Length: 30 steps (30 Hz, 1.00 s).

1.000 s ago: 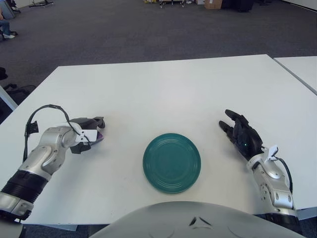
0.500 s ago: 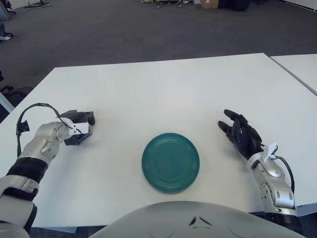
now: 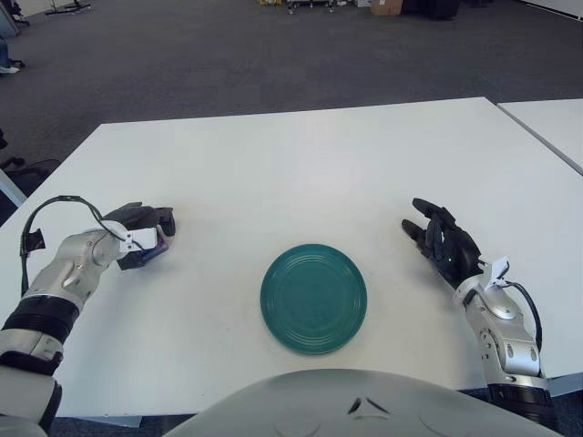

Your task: Put the gum into the plate.

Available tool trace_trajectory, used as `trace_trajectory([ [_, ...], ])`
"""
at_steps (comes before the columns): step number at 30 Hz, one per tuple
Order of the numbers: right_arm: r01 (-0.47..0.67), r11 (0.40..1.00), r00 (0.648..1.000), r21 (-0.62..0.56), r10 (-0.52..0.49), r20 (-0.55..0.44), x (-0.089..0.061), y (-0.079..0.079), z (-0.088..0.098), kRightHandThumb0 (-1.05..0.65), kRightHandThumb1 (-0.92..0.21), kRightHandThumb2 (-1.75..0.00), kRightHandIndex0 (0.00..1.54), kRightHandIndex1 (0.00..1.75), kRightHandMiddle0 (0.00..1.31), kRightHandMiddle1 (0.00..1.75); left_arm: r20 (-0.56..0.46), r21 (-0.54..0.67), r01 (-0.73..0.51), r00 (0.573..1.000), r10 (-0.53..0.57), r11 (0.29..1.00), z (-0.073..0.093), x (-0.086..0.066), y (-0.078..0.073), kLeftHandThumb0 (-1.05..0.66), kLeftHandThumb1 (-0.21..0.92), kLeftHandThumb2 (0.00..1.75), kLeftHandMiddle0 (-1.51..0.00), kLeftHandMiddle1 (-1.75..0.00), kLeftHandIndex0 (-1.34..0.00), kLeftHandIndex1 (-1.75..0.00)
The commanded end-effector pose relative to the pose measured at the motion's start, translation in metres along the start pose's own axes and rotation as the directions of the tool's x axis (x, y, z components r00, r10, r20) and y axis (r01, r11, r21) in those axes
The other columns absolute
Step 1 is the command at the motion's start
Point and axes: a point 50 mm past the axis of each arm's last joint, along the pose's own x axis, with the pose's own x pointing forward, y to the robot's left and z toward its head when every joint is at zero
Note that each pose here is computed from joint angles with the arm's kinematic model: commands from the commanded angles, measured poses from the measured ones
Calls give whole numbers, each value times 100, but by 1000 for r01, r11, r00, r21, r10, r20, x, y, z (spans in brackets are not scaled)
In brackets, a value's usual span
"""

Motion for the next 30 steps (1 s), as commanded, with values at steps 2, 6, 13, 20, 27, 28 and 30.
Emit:
trace_trajectory([
  [2, 5, 1000, 999, 3, -5, -33, 1, 1, -6, -70, -92, -92, 28, 1, 0, 56, -16, -43, 73, 997, -74, 996, -2, -4, -22, 1, 43, 100, -61, -157, -58, -138],
  [6, 4, 1000, 999, 12, -3, -33, 2, 2, -7, -70, -92, -91, 28, 1, 0, 58, -19, -55, 58, 998, -59, 997, -3, -6, -16, 0, 41, 104, -61, -159, -59, -138],
  [13, -14, 1000, 999, 5, 15, -52, 1, 4, -9, -72, -92, -90, 27, 0, 0, 57, -32, -72, 11, 999, -13, 997, -1, -13, 0, 0, 42, 103, -61, -161, -59, -136],
  [20, -19, 1000, 998, -1, 19, -63, 1, 6, -10, -72, -92, -90, 25, 0, 0, 55, 3, -24, -65, 998, 66, 998, 15, -29, 42, 0, 51, 88, -60, -155, -56, -133],
  [27, -22, 1000, 997, 1, 22, -70, 1, 7, -11, -72, -92, -90, 25, 0, 0, 55, 85, 27, -155, 985, 152, 988, 36, -50, 70, 0, 53, 85, -62, -152, -54, -133],
  [28, -22, 1000, 997, 2, 22, -71, 1, 7, -11, -73, -92, -90, 25, 0, 0, 55, 93, 35, -161, 983, 157, 986, 37, -51, 71, 0, 52, 86, -63, -152, -54, -133],
  [30, -21, 1000, 997, 5, 21, -71, 1, 8, -11, -73, -92, -90, 26, 0, 0, 55, 106, 48, -171, 981, 166, 984, 40, -53, 73, 0, 50, 89, -64, -153, -55, -132],
])
